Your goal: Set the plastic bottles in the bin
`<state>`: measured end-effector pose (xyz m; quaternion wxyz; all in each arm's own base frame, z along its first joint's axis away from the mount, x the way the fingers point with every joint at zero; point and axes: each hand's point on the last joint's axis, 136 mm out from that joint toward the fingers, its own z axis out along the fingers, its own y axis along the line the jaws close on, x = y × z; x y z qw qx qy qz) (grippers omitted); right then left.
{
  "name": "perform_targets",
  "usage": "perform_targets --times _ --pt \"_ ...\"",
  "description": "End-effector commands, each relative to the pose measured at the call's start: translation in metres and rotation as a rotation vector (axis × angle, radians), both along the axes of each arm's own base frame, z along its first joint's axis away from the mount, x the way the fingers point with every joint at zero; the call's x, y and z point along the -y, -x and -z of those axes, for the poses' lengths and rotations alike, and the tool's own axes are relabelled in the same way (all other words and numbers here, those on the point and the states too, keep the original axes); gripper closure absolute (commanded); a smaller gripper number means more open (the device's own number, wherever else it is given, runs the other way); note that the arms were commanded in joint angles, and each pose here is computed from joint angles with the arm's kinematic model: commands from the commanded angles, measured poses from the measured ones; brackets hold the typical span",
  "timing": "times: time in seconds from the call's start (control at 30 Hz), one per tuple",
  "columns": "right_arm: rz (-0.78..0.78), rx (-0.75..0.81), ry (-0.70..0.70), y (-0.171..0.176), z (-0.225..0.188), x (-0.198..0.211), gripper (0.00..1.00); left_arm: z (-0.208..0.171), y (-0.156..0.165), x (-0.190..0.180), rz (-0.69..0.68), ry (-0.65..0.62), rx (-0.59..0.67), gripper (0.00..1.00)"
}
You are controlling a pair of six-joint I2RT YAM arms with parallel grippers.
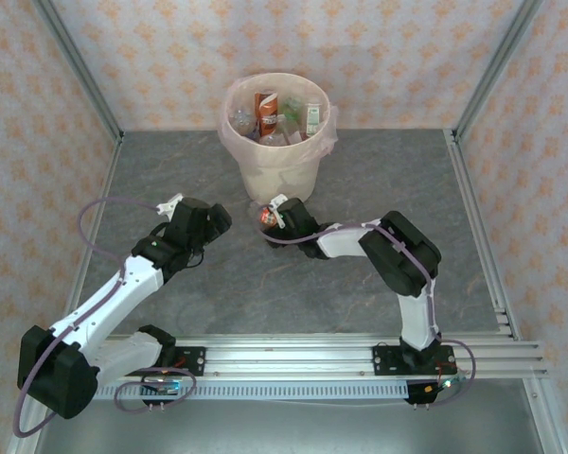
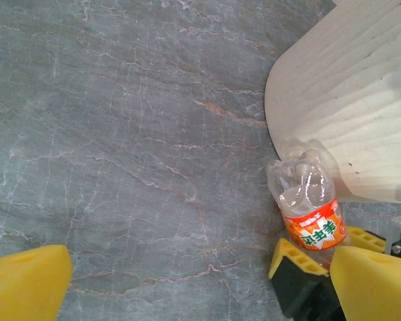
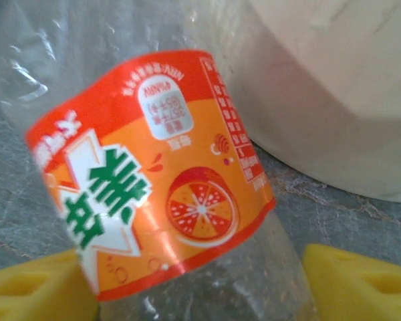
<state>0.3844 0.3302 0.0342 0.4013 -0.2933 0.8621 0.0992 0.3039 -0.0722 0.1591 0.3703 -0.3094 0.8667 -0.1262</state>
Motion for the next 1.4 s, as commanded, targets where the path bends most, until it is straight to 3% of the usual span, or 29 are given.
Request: perform_targets --times 0.0,0.17,0.27,0.43,0.53,0.67,0.8,1.0,1.17,1.37 --pt "0.083 0.065 -0.042 -0.013 -0.018 0.003 0.37 0.005 0.002 -0.010 -0.028 -0.028 -0.011 0.00" --pt "0.016 0.100 -0.102 0.010 -0.059 0.009 0.55 -0.002 0.005 -0.016 -0.040 -0.049 -0.002 0.00" --pt "-0.088 0.094 -0.167 0.034 -0.099 0.005 0.56 -0.012 0.010 -0.030 -0.089 -0.090 0.022 0.00" --pt "-0.156 0.151 -0.295 0.055 -0.205 0.004 0.55 -0.030 0.026 -0.065 -0.210 -0.166 0.085 0.00" --pt "-0.107 0.240 -0.367 0.045 -0.269 0.010 0.55 -0.034 0.033 -0.073 -0.234 -0.166 0.109 0.00" --pt "0.128 0.290 -0.458 -0.006 -0.328 0.031 0.53 -0.029 0.037 -0.073 -0.231 -0.149 0.110 0.00" --pt "0.412 0.300 -0.390 -0.063 -0.335 0.051 0.51 -0.025 0.039 -0.070 -0.219 -0.132 0.099 0.00" --pt "0.552 0.254 -0.354 -0.109 -0.330 0.044 0.43 -0.022 0.041 -0.066 -0.201 -0.111 0.093 0.00" --pt "0.563 0.237 -0.373 -0.117 -0.334 0.036 0.25 -0.022 0.043 -0.066 -0.190 -0.110 0.095 0.00" --pt "0.530 0.287 -0.387 -0.104 -0.368 0.045 0.18 -0.024 0.041 -0.066 -0.173 -0.135 0.097 0.00"
